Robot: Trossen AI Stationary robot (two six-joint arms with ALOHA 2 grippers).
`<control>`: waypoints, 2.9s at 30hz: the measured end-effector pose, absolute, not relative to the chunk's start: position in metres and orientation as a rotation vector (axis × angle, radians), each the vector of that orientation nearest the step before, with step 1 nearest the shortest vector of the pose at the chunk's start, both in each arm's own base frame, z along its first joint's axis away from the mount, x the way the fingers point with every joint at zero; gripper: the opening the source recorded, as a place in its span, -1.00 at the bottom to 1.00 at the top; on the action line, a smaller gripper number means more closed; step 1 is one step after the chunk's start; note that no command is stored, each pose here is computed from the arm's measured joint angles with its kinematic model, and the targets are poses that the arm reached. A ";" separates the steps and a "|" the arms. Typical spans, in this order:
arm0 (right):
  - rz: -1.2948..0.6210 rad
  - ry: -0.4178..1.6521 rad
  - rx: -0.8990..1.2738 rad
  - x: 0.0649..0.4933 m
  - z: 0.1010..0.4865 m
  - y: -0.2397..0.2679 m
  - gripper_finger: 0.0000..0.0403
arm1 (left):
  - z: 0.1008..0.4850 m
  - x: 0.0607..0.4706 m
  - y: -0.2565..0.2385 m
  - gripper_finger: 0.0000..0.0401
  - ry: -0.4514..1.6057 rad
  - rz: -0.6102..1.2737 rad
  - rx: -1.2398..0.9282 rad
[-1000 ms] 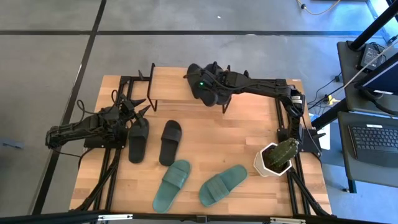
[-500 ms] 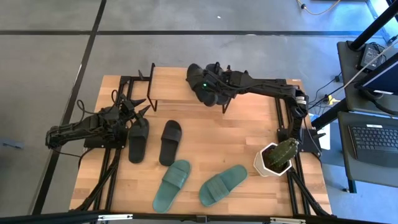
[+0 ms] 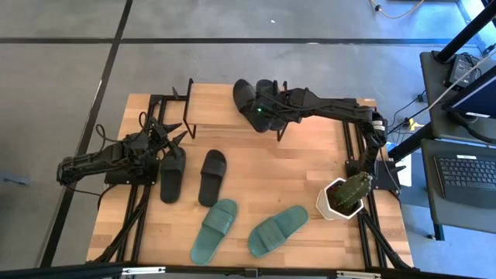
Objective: Pick and place slides into the shelf
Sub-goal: Put the black slide on the shelf
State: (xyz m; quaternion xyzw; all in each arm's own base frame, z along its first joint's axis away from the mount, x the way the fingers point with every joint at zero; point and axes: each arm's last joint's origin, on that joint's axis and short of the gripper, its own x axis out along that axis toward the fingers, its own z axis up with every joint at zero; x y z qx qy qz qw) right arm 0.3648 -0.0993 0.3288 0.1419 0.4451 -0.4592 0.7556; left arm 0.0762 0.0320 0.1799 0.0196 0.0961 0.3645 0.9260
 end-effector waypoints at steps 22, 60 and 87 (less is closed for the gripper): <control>-0.917 0.938 0.394 0.374 0.327 -0.091 -0.38 | 0.180 0.076 0.032 -0.14 0.197 0.751 0.041; -0.218 1.027 -0.112 0.404 0.338 -0.029 -0.38 | 0.180 0.076 0.032 -0.14 0.197 0.749 0.040; -0.048 1.019 -0.128 0.414 0.301 -0.040 -0.38 | 0.180 0.076 0.032 -0.14 0.197 0.749 0.041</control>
